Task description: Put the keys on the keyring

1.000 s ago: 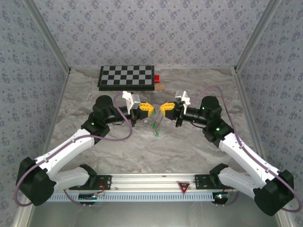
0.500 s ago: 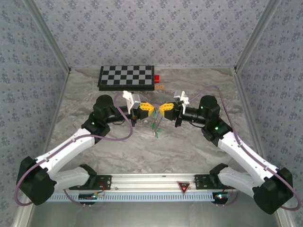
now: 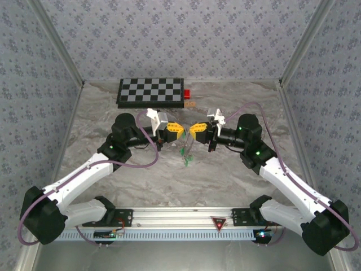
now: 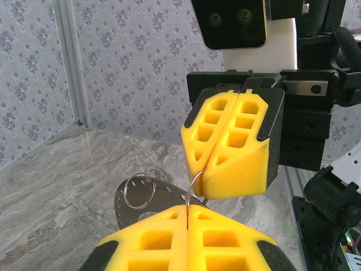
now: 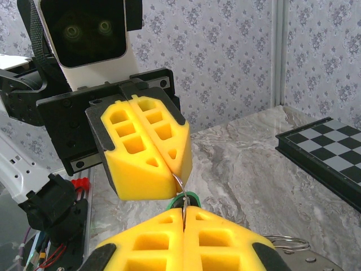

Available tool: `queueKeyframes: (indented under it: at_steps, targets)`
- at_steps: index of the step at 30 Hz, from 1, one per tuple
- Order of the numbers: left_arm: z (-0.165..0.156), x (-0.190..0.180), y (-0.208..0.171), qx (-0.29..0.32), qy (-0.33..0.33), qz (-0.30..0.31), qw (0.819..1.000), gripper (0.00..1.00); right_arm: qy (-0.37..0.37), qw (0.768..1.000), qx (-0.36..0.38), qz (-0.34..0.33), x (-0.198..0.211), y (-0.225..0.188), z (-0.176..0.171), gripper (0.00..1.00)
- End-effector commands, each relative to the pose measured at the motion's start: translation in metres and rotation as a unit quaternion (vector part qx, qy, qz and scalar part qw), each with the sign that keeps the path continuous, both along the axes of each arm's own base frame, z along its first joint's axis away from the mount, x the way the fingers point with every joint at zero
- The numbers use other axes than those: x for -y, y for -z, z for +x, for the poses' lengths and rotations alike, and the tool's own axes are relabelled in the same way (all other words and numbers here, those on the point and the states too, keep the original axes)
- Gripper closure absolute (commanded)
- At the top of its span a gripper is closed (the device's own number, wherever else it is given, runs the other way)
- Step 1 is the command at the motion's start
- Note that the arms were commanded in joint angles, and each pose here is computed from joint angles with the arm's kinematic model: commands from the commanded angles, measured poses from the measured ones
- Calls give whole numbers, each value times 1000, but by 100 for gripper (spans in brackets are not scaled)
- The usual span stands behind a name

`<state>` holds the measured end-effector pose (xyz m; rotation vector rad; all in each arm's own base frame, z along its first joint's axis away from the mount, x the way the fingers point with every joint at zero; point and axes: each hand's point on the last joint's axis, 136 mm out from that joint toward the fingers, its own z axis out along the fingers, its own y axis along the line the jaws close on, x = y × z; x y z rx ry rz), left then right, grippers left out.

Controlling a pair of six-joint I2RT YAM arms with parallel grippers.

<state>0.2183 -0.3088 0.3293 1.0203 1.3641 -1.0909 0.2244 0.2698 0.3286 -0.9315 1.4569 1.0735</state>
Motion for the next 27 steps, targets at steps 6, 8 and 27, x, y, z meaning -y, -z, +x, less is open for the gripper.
queueKeyframes:
  at_steps: [6, 8, 27]
  targets:
    - [-10, 3, -25, 21, 28, -20, 999, 100, -13, 1000, 19, 16, -4, -15, -4, 100]
    - [-13, 4, -24, 21, 35, -19, 999, 100, -13, 1000, 19, 16, -4, -15, -4, 100]
    - [-8, 0, -25, 28, 12, -21, 999, 100, 20, 1000, 15, 10, 0, -10, 5, 100]
